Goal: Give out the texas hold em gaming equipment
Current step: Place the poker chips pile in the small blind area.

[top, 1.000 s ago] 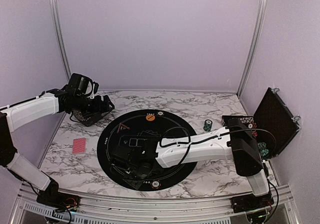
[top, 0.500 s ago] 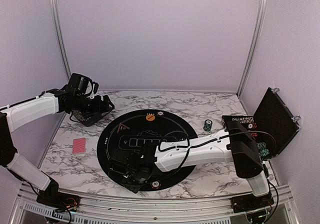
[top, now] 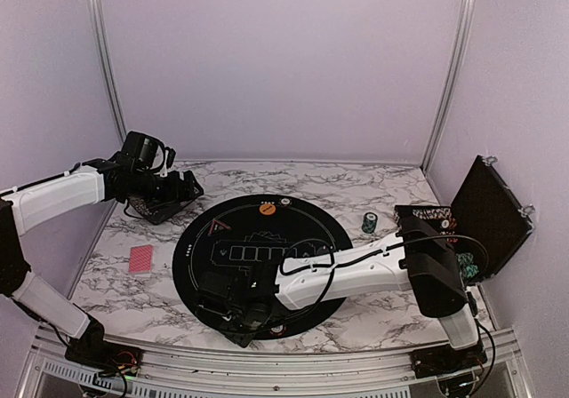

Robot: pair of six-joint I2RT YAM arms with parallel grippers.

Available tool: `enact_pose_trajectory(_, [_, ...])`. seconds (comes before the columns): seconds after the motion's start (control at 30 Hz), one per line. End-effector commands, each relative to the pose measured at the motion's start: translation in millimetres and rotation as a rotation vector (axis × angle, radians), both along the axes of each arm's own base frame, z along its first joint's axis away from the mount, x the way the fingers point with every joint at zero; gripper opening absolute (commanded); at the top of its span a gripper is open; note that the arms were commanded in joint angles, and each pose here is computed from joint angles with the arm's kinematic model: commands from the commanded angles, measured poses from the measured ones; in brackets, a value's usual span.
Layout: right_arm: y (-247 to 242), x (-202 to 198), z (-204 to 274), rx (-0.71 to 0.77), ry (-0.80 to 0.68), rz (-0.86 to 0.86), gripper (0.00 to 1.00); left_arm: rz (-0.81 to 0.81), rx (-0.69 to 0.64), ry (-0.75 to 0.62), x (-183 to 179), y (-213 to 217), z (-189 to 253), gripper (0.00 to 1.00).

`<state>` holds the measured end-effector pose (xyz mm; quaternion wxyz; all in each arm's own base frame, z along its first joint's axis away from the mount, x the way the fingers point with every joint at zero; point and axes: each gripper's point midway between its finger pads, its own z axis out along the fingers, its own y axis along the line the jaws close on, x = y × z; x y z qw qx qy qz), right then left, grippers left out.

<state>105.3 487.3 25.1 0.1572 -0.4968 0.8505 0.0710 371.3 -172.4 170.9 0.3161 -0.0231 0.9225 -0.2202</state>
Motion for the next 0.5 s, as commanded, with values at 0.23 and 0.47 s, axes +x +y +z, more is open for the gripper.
enact_pose_trajectory(0.23, [-1.3,0.1,-5.5,-0.001,-0.013,-0.018,0.45,-0.018,-0.007,-0.008,-2.2,0.2,1.7,0.99])
enact_pose_trajectory(0.47, [-0.5,0.0,-3.9,0.0,-0.014,-0.012,0.48,-0.019,-0.005,-0.003,-2.2,0.1,0.1,0.99])
